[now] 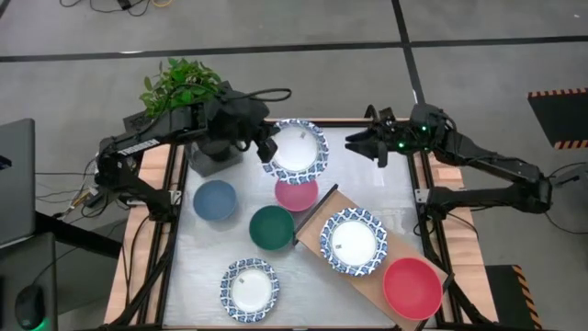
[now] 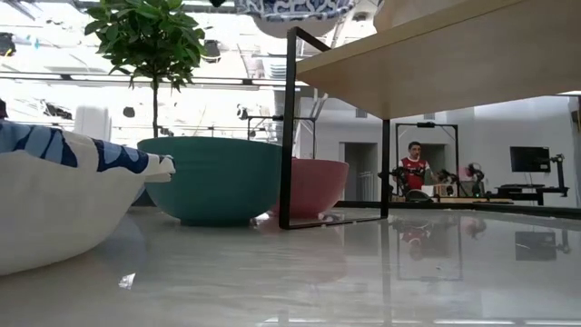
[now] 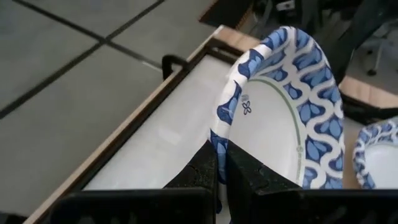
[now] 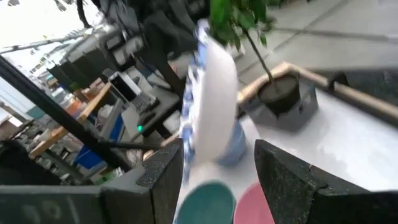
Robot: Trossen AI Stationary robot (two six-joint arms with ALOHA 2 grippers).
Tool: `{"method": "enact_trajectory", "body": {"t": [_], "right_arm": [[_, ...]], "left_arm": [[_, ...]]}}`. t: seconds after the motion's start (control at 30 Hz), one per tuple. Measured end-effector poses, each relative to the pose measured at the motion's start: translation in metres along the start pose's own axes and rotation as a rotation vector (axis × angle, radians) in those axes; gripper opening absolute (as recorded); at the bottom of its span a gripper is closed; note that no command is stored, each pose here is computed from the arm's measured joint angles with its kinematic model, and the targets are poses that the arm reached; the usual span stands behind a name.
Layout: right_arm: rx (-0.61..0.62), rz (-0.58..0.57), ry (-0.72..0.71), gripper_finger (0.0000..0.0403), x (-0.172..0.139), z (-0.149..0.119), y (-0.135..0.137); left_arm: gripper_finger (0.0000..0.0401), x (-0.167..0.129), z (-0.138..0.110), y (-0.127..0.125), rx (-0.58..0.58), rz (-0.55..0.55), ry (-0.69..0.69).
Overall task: Place and stack bowls onto a shelf
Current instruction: Stack the white patterned bowl on top of the white patterned bowl on the shelf
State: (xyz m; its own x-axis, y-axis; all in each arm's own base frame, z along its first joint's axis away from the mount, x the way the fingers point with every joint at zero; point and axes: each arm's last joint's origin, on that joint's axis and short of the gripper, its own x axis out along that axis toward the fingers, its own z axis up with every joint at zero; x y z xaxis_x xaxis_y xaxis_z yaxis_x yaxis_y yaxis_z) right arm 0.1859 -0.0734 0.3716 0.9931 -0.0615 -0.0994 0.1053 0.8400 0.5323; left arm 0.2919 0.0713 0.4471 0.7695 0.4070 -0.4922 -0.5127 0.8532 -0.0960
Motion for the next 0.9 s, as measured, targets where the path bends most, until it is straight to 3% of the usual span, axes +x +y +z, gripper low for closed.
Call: {"method": "enact_trajectory", "body": {"t": [0.33,0.77,0.9], "right_arm": [[-0.002,-0.004,0.007,0.0223,0.026,0.005,-0.009],[0.0,0.016,0.068,0.0222,0.042,-0.003,-0.006],[0.001,0.02,0.076,0.0205,0.045,-0.004,-0.006]], "left_arm": [[0.0,0.025,-0.004,-0.007,0.033,-0.025,0.04],[0.0,0.025,-0.001,-0.007,0.051,-0.025,0.003],[0.0,0.025,-0.001,-0.008,0.05,-0.03,0.003]]}}
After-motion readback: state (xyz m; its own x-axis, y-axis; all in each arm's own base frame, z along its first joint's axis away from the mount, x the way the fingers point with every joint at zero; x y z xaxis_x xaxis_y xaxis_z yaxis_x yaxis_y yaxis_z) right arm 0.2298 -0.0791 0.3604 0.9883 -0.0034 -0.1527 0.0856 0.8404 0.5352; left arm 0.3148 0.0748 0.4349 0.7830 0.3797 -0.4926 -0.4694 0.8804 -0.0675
